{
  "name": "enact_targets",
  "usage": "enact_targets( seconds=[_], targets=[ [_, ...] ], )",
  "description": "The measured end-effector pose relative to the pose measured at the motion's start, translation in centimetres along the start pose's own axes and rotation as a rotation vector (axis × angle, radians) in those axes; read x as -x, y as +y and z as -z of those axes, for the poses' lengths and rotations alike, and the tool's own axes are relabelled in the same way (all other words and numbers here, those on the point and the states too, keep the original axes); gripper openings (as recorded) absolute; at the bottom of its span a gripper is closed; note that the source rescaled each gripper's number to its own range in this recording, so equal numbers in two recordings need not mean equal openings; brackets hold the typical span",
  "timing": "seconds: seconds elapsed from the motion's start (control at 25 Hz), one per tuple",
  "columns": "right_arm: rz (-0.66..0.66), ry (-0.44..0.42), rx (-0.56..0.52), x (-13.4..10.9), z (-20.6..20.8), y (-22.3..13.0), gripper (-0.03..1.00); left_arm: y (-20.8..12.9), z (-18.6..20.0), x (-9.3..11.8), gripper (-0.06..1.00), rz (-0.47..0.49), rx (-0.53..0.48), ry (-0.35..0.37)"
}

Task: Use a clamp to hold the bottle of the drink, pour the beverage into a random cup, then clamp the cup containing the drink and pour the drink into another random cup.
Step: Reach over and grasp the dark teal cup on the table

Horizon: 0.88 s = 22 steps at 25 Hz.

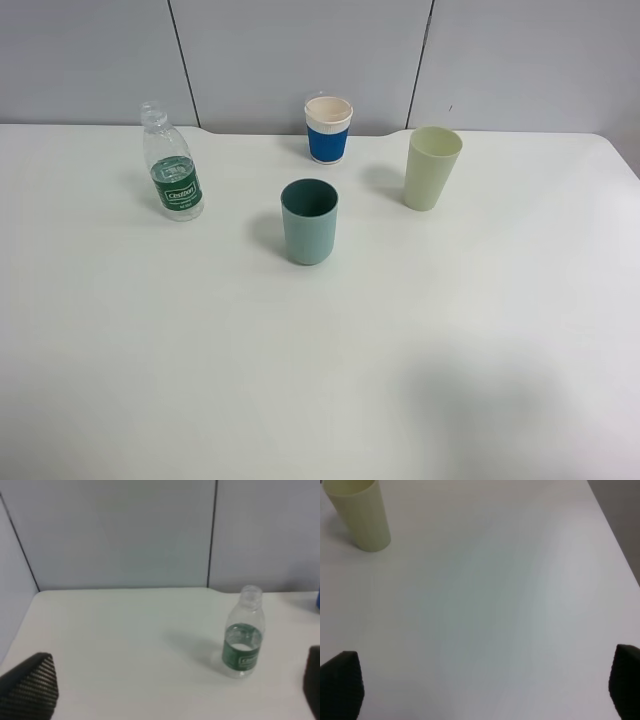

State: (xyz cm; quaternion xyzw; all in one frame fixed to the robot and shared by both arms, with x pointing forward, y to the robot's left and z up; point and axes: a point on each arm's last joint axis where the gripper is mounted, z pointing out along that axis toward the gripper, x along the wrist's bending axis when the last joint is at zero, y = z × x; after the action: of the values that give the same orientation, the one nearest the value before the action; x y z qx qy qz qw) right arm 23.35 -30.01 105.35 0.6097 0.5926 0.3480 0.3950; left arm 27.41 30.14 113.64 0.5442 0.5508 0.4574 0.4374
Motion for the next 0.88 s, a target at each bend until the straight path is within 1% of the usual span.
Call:
enact_targets(
  seconds=[0.28, 0.48, 0.56, 0.88],
  targets=[
    [0.000, 0.000, 0.000, 0.0, 0.0, 0.0, 0.95, -2.0, 3.3, 0.1, 1.00, -0.006, -0.038, -0.003],
    [0.000, 0.000, 0.000, 0.0, 0.0, 0.0, 0.95, -3.6, 5.4, 0.1, 1.00, -0.014, -0.018, 0.004],
    [0.000, 0.000, 0.000, 0.0, 0.0, 0.0, 0.95, -4.5, 5.4, 0.0, 1.00, -0.023, -0.032, 0.017],
    [0.000, 0.000, 0.000, 0.0, 0.0, 0.0, 0.95, -8.6, 2.6, 0.2, 1.00, -0.013, -0.244, -0.001]
  ],
)
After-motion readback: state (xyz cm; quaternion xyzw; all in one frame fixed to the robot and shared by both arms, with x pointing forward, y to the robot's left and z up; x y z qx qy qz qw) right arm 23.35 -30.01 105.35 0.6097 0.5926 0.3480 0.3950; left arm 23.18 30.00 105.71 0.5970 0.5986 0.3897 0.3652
